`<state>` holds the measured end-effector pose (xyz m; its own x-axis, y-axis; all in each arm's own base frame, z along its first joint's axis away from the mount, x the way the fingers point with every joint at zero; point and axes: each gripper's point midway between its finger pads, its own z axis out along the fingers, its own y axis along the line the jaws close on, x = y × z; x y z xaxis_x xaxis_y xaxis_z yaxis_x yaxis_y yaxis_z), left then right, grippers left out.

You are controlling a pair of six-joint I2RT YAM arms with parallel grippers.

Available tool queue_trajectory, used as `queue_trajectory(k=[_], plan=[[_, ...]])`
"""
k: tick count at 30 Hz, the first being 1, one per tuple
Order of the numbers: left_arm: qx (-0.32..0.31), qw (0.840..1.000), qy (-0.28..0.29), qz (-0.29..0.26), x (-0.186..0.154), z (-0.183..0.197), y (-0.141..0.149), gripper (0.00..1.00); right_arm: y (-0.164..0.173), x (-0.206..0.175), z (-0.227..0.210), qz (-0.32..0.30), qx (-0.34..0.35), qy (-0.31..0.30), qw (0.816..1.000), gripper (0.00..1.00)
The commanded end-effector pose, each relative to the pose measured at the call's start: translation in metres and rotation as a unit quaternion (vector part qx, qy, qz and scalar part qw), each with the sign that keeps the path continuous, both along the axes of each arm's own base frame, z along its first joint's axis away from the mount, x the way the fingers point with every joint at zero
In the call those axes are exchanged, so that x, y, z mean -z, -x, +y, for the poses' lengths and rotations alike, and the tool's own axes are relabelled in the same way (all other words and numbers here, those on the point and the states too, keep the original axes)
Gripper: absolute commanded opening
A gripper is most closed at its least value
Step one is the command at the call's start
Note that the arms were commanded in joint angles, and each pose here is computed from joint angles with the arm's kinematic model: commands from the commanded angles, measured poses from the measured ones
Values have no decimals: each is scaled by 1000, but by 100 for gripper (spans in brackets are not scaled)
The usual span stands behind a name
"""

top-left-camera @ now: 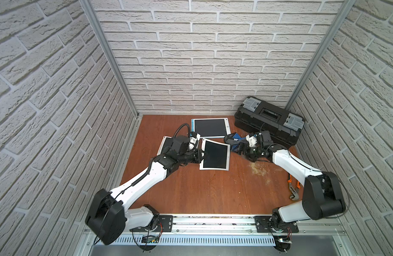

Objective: Wipe the drawing tablet
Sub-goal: Adjust the drawing tablet at the center of the board, then pick up the cleaning item at the center of the board.

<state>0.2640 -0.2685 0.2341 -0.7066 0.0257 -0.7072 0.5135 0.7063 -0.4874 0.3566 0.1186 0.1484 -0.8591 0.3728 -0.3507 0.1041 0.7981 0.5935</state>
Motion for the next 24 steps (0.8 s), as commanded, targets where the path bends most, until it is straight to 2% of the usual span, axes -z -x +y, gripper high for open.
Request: queue_trajectory(k=[1,4,9,12,15,17,20,24], plan=[[-31,971,-218,-96,7,58,14,0,-2,-15,-36,3,31,109,994,89],[-30,947,-255,-193,-18,63,23,0,-16,-6,-47,50,43,133,989,93],[14,911,-280,-303,-33,53,51,0,-35,24,-52,107,82,124,983,94],[48,872,-332,-357,-30,38,66,0,-46,41,-50,136,104,102,980,94],[69,827,-387,-401,-24,22,75,0,-54,55,-56,168,126,119,970,94],[66,808,-414,-415,-21,18,75,0,-61,61,-57,179,131,119,968,94],[70,800,-428,-414,-16,14,76,0,-77,64,-50,180,133,98,970,94],[74,808,-421,-406,-12,13,79,0,-94,81,-41,212,143,72,964,94]])
